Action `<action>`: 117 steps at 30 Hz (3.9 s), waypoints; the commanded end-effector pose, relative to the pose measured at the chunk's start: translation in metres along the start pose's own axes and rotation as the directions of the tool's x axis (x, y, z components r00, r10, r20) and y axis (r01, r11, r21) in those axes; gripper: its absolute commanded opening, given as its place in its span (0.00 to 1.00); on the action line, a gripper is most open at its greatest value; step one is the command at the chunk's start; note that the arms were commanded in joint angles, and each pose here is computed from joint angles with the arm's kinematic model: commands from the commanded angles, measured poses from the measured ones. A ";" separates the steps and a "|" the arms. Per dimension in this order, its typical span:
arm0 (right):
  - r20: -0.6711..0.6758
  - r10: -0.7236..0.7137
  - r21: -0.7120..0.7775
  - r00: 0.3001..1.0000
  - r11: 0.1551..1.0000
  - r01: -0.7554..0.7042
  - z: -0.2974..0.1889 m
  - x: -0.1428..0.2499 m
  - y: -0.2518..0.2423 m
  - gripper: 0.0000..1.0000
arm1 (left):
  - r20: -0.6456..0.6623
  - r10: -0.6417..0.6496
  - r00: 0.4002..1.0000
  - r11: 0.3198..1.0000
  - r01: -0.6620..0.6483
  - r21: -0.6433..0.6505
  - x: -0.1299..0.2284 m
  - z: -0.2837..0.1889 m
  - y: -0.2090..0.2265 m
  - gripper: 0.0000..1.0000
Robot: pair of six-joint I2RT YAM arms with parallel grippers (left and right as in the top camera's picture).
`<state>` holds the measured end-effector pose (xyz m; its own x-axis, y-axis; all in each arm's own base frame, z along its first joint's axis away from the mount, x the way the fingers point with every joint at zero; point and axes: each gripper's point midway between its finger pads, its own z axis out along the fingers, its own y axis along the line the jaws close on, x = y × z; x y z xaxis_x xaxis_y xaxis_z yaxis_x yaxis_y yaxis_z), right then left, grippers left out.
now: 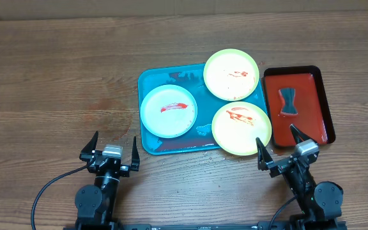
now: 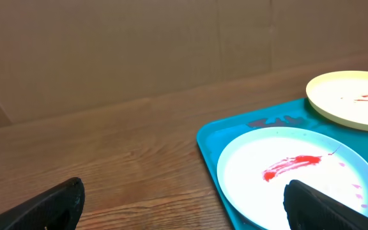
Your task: Clean dirty plates on tray and stack at the side
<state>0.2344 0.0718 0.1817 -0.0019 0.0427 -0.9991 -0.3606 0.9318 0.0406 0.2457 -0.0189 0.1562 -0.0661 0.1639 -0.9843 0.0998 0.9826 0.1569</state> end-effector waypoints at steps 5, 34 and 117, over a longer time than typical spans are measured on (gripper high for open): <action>0.003 -0.001 0.002 1.000 1.000 0.001 0.000 0.002 0.000 1.00 | 0.051 0.000 0.999 0.999 -0.002 0.039 -0.011 -0.001 -0.006 1.00; -0.251 0.106 0.032 0.962 0.994 -0.101 0.028 -0.107 -0.002 1.00 | -0.371 -0.020 0.928 0.924 0.159 0.348 -0.125 0.033 -0.033 1.00; -0.842 0.279 0.141 0.461 0.940 -0.310 0.103 -0.031 -0.002 1.00 | -0.984 0.155 0.084 0.950 0.259 0.172 0.116 0.166 -0.087 0.53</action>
<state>0.3291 0.1047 0.2049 -0.8983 -0.0274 -0.4385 -0.2010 0.9131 0.3548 0.4021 -0.1009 0.0268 -0.9277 0.3724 -0.0260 0.3730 0.9222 -0.1019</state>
